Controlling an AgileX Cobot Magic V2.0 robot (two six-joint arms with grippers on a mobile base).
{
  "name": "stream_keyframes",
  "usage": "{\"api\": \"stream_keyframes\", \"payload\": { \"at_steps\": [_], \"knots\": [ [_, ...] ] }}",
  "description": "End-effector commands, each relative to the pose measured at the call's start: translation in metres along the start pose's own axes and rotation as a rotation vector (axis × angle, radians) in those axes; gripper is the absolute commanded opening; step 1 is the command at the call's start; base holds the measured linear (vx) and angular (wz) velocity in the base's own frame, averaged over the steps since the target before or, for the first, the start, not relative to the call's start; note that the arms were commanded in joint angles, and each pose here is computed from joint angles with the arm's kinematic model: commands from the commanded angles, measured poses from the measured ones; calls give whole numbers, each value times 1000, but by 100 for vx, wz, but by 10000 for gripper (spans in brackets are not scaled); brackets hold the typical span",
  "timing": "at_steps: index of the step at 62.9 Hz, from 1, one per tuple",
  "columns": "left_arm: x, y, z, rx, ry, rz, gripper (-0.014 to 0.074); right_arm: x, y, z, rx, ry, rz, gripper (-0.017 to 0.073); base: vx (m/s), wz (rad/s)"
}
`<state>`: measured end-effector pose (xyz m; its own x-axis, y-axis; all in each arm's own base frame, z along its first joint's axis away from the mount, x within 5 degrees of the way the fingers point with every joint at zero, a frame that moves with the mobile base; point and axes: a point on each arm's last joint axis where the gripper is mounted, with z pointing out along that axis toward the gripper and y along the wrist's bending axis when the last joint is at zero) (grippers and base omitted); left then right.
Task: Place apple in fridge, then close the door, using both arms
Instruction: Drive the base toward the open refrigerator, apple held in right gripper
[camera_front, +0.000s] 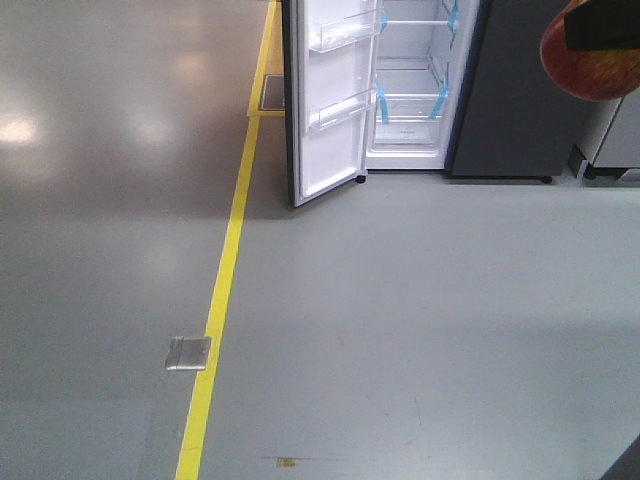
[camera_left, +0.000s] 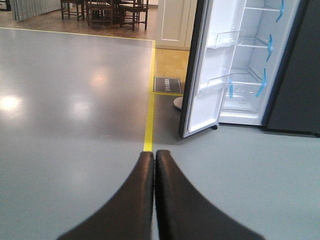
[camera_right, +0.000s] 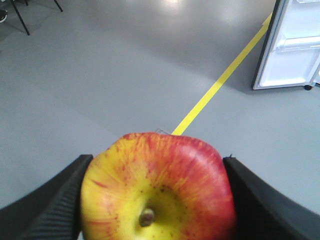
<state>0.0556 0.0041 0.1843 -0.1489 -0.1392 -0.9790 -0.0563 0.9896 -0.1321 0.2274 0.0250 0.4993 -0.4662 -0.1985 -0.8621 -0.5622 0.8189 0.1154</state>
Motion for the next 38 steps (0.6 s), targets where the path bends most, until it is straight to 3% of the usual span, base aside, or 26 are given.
{"api": "stream_keyframes", "payload": {
  "at_steps": [1, 38],
  "knots": [
    [3, -2, 1, 32, -51, -2, -6, -8, 13, -14, -20, -68, -25, -6, 24, -5],
    [3, -2, 1, 32, -51, -2, -6, -8, 13, -14, -20, -68, -25, -6, 25, -2]
  ]
}}
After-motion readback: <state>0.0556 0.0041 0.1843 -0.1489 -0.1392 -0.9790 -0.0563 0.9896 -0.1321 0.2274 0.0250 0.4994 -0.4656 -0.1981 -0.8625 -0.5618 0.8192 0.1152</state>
